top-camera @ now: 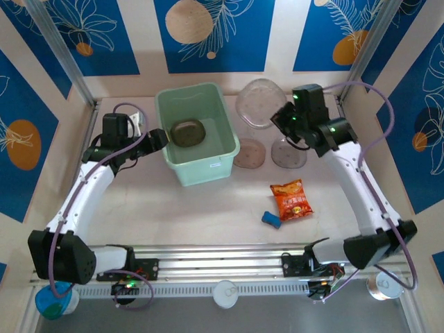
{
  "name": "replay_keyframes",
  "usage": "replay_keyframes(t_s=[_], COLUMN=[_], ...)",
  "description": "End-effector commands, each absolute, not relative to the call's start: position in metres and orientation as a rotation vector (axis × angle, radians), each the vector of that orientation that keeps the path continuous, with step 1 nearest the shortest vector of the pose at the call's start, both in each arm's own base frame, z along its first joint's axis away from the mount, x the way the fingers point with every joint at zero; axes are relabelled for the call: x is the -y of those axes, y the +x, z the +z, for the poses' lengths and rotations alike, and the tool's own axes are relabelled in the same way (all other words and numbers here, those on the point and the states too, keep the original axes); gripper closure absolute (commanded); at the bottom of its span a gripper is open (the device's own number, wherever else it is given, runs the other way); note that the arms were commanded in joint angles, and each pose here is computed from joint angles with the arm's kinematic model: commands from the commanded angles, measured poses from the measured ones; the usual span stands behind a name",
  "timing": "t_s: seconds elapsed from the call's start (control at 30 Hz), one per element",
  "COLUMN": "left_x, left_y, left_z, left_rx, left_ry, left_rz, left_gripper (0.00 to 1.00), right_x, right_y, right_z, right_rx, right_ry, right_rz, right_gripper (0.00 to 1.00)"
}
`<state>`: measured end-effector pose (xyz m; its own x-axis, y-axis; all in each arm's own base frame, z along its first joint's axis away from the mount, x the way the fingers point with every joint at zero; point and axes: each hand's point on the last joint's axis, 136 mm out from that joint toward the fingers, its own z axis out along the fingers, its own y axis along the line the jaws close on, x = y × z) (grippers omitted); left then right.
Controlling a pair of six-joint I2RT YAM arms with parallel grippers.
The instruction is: Place the plates into the plastic bin on the countertop
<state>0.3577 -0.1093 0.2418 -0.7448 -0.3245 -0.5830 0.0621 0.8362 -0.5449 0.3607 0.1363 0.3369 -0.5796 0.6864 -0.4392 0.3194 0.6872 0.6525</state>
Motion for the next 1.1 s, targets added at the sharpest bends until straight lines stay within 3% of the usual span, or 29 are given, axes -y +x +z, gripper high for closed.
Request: replay_keyframes(t_s=[0.0,0.5,1.07], left_x=[0.118,0.098,0.076], left_y=[0.366,0.39,0.391], left_z=[0.261,0.274,0.272], left_rx=[-2.268,-2.296,-2.302], left_ry=[-0.139,-0.111,-0.158], left_rz=[-0.74,-0.652,-0.607], left_gripper=[0.27,0.26,0.26], right_x=[-0.167,-0.312,-0.356], right_y=[0.389,0.453,0.448], right_z=[0.346,0.278,0.205], right_rx=[-2.131,-2.244,-2.258], right_ry=[0.81,1.025,1.36], right_rz=[0.721,0.859,0.714], right_gripper=[1.0,1.0,1.0])
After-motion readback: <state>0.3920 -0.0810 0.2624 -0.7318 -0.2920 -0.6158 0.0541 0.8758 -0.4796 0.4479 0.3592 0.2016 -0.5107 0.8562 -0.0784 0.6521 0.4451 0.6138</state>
